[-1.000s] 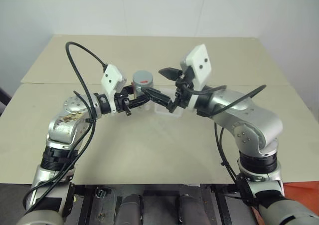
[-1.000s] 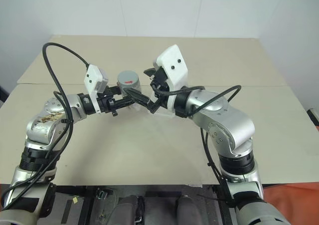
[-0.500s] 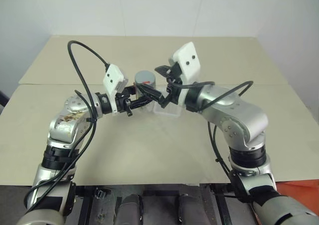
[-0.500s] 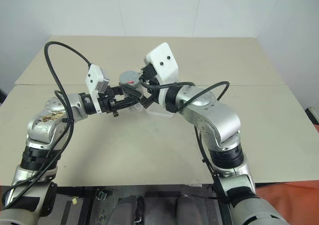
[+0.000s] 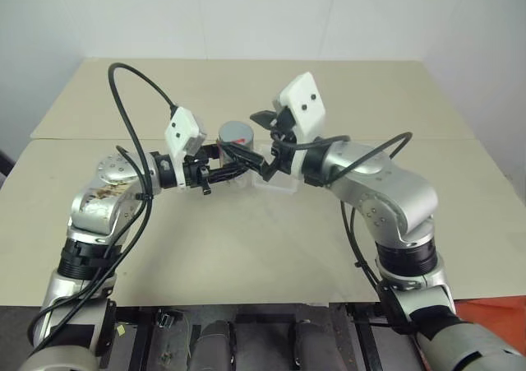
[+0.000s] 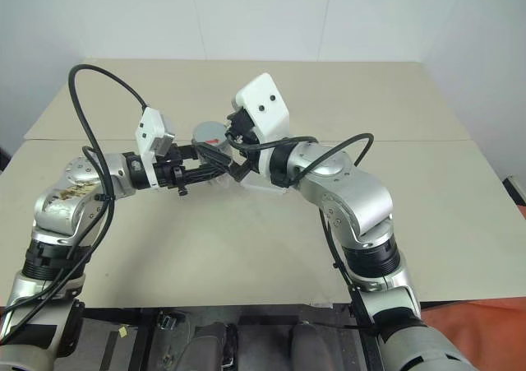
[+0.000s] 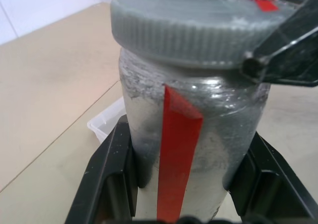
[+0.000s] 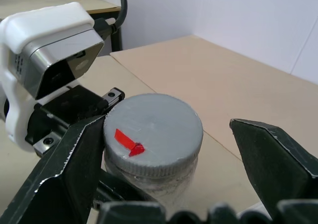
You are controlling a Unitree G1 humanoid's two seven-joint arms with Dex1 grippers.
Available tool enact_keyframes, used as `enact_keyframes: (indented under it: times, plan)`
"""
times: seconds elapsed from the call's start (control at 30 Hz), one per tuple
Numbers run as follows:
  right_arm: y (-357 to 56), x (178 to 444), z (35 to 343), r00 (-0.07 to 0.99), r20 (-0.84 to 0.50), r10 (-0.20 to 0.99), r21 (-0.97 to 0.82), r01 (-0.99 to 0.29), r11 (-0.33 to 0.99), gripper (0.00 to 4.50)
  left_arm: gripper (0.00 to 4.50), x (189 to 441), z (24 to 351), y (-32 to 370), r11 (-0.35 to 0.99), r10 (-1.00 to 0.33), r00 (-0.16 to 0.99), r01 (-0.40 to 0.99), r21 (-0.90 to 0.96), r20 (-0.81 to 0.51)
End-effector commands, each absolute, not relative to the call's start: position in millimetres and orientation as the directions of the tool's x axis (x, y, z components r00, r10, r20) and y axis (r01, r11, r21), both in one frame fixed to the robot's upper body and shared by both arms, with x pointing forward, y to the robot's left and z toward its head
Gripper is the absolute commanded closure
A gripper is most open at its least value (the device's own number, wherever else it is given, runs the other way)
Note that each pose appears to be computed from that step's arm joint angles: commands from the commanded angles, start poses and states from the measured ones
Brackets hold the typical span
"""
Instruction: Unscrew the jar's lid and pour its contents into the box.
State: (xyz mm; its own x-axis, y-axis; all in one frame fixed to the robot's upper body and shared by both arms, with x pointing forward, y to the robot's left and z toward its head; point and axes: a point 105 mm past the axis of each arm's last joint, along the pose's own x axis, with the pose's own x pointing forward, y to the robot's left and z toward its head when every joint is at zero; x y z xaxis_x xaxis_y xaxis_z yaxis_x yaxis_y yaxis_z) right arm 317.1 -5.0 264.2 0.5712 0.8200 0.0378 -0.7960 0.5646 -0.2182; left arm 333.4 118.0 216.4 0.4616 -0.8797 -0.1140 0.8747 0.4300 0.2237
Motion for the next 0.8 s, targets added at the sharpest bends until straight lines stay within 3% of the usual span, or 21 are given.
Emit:
enact_keyframes:
  times: [0.03, 0.8]
  plan:
    - [-26, 322, 277, 0.629, 0.089, 0.772, -0.251, -0.736, 0.629, 0.03, 2.54, 329, 231, 127, 0.420, -0.888, 0.453, 0.870, 0.260, -0.081]
    - [-46, 312, 276, 0.605, 0.071, 0.793, -0.281, -0.751, 0.598, 0.03, 2.54, 319, 229, 140, 0.371, -0.916, 0.395, 0.899, 0.230, -0.065]
